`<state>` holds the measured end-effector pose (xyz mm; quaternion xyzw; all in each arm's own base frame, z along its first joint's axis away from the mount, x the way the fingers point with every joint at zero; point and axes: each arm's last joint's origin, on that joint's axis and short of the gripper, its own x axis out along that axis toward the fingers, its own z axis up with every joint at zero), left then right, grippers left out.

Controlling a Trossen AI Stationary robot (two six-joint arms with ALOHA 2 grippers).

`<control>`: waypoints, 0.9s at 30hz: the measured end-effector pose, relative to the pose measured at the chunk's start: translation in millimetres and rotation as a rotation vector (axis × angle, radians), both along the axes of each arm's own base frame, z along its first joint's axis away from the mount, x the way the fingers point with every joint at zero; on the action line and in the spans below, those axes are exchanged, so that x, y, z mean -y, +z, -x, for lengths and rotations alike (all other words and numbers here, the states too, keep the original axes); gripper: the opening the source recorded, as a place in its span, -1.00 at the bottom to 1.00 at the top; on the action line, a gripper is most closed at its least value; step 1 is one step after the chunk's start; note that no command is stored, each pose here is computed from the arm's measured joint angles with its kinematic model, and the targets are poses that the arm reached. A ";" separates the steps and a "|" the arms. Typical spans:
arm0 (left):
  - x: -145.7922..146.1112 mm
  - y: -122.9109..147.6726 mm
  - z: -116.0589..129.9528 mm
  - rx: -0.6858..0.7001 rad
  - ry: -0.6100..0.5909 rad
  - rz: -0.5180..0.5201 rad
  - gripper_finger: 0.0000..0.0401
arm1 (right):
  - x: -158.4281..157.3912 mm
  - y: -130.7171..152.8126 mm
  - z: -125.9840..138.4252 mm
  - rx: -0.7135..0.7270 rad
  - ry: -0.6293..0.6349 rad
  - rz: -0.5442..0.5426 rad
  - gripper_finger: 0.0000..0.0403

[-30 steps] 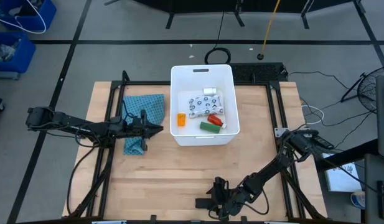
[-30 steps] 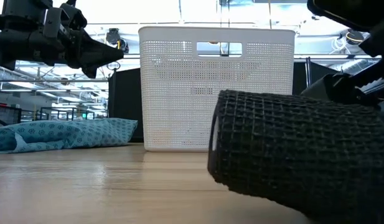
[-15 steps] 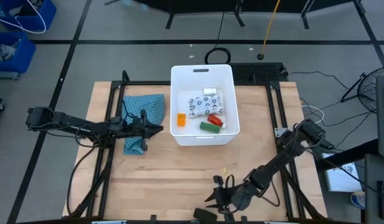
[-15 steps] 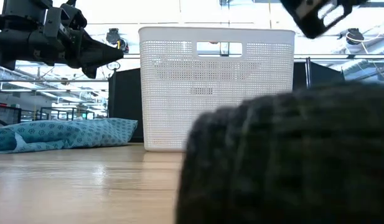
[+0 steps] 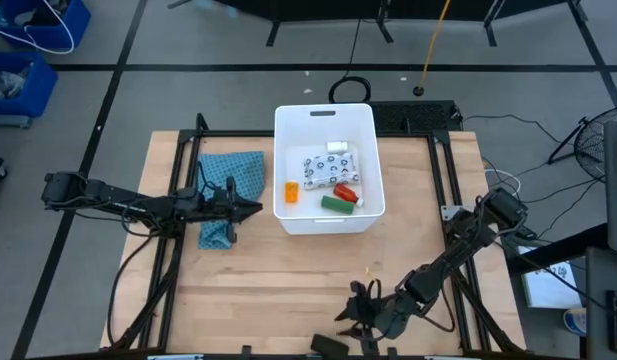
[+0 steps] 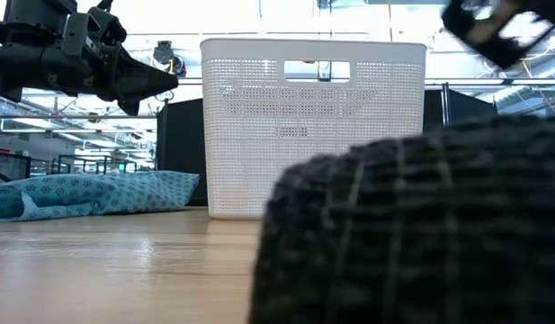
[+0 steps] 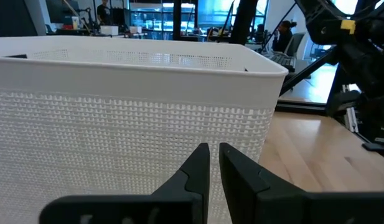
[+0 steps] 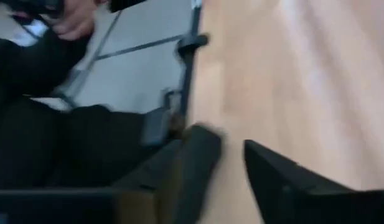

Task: Pick & place medical supplies in basket/bin
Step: Put the black rolled bandage in the white bin

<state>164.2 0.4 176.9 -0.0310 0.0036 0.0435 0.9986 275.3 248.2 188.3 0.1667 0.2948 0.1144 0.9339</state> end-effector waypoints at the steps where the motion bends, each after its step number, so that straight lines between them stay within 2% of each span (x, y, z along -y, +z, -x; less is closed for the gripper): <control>1: 0.0 -0.1 0.0 -0.001 0.000 0.001 -0.79 | -3.2 1.1 1.9 -0.019 0.002 -0.040 -0.12; 5: 0.0 -0.3 0.0 -0.002 0.000 0.012 -0.79 | -23.0 15.9 8.6 -0.044 0.007 -0.143 0.40; 7: 0.2 -0.7 0.0 -0.005 -0.008 0.029 -0.79 | -33.0 21.3 8.6 -0.040 -0.012 -0.144 0.60; 9: 0.7 -1.3 0.0 -0.011 -0.025 0.040 -0.79 | -42.8 19.5 6.5 -0.078 -0.021 -0.133 0.72; 14: 0.9 -2.7 0.0 -0.025 -0.031 0.046 -0.79 | -64.6 -3.6 -12.5 -0.221 0.000 -0.101 0.76; 18: 0.9 -2.6 0.0 -0.023 -0.031 0.053 -0.79 | -67.3 -16.8 -20.5 -0.338 0.002 -0.068 0.74; 27: 0.9 -3.4 0.1 -0.031 -0.031 0.050 -0.79 | -63.1 -16.5 -24.8 -0.274 -0.135 -0.034 0.74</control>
